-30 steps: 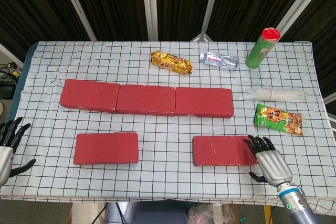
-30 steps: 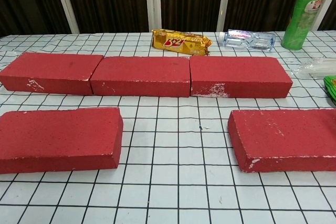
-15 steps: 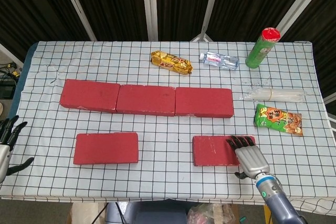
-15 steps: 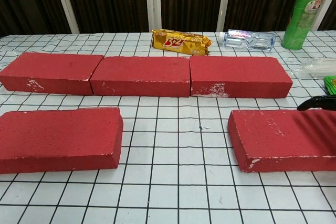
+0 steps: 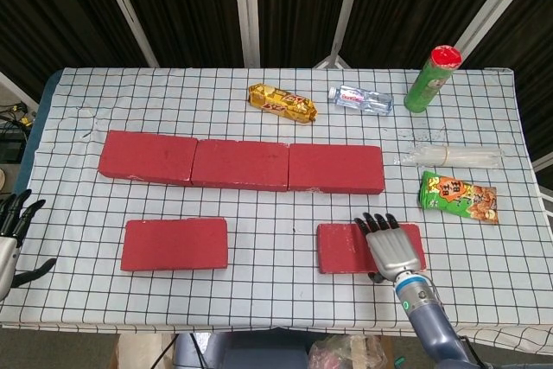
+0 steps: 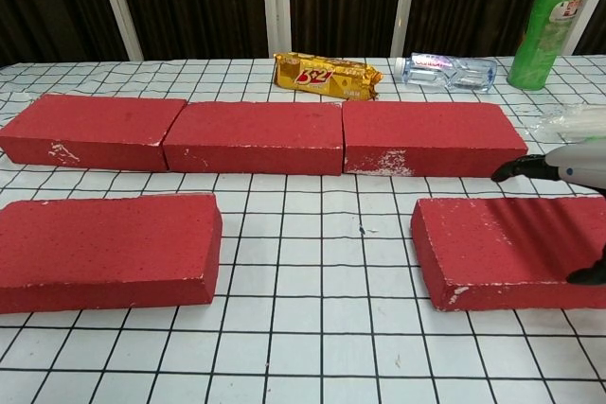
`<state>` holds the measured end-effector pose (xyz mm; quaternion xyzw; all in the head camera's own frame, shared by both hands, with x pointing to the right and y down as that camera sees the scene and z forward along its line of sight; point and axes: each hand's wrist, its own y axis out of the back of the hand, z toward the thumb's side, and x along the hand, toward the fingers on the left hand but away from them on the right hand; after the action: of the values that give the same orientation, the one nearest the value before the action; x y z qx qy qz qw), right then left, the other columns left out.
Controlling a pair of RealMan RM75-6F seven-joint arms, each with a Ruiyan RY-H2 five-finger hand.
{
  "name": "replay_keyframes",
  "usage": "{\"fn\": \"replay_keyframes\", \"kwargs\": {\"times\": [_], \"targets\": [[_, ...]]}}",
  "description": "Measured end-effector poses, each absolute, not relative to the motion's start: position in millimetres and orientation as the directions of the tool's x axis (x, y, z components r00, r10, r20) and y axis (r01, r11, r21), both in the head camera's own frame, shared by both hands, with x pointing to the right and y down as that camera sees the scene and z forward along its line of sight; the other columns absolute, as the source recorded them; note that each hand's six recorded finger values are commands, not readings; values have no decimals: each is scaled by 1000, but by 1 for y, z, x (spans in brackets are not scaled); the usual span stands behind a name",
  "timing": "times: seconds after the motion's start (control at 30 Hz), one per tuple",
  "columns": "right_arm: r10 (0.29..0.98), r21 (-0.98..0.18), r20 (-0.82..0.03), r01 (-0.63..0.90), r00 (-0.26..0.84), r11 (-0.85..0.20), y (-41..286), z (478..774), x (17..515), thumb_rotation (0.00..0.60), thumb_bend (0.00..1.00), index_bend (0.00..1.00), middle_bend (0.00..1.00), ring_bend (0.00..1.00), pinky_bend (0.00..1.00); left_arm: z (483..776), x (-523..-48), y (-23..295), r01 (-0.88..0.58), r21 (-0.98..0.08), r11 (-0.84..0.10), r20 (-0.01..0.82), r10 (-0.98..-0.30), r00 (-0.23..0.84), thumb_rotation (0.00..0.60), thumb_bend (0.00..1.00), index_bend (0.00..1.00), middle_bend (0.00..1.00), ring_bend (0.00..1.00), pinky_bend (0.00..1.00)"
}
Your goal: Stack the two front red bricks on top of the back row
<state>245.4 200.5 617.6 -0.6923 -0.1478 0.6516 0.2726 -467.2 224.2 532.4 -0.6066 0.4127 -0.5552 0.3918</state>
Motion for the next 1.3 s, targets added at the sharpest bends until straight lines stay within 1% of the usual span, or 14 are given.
{"fn": "replay_keyframes", "kwargs": {"times": [0.53, 0.93, 1.0, 1.1, 1.2, 1.3], "targets": [[526, -528, -848, -196, 66, -826, 203, 629, 239, 600, 227, 0, 0, 0, 0, 531, -469, 225, -66, -933, -354, 353, -935, 31, 600, 35, 137, 0, 0, 71], [528, -528, -848, -195, 56, -827, 202, 637, 237, 600, 227, 0, 1, 0, 0, 533, -470, 224, -63, -930, -362, 362, -932, 18, 600, 34, 140, 0, 0, 71], [532, -532, -845, -195, 59, -824, 202, 637, 236, 600, 227, 0, 18, 0, 0, 533, -470, 224, -64, -930, -363, 363, -932, 17, 600, 35, 141, 0, 0, 71], [537, -538, -841, -198, 61, -820, 201, 638, 235, 600, 226, 0, 85, 17, 0, 534, -470, 224, -64, -929, -364, 364, -931, 15, 600, 35, 143, 0, 0, 71], [543, -543, -838, -200, 59, -816, 200, 639, 235, 600, 227, 3, 160, 82, 0, 534, -469, 225, -65, -928, -366, 366, -931, 17, 600, 35, 143, 0, 0, 70], [552, -551, -832, -204, 59, -809, 198, 639, 234, 600, 227, 68, 225, 131, 0, 534, -469, 225, -66, -929, -365, 365, -931, 18, 600, 35, 146, 0, 0, 71]]}}
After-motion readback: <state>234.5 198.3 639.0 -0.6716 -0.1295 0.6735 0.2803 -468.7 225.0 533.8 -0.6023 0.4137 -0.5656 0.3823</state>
